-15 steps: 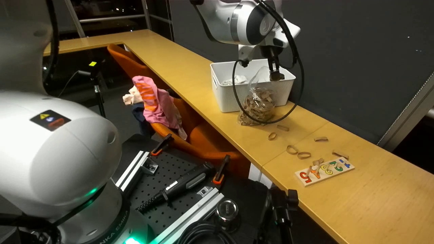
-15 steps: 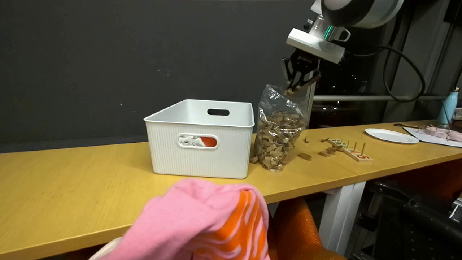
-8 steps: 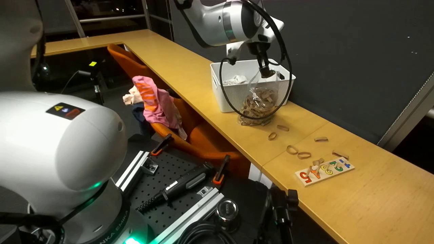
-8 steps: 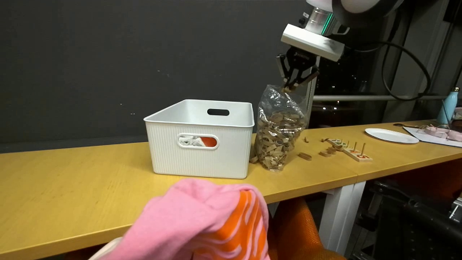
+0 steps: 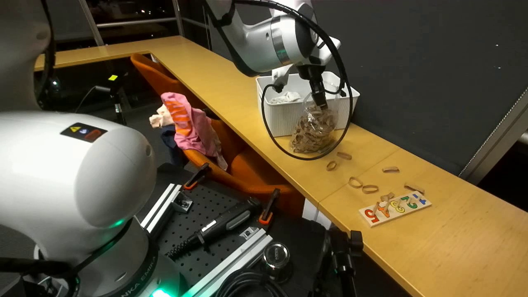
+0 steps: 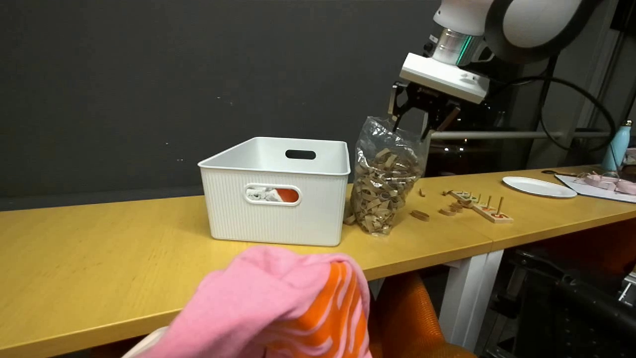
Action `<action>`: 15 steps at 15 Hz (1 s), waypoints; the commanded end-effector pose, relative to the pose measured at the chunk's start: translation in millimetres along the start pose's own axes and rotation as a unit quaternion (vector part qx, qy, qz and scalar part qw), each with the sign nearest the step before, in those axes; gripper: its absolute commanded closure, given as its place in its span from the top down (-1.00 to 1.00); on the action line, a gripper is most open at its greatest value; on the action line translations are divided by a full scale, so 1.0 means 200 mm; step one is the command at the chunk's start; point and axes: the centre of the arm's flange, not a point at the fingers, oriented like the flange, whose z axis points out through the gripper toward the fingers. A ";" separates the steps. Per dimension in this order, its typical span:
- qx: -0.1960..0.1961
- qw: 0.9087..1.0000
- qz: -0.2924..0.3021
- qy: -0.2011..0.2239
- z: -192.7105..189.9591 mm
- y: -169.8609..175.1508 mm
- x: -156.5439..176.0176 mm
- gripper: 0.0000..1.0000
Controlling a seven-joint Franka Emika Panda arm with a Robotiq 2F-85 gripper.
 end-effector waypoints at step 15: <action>-0.011 0.984 0.158 -0.085 0.04 0.49 0.66 1.00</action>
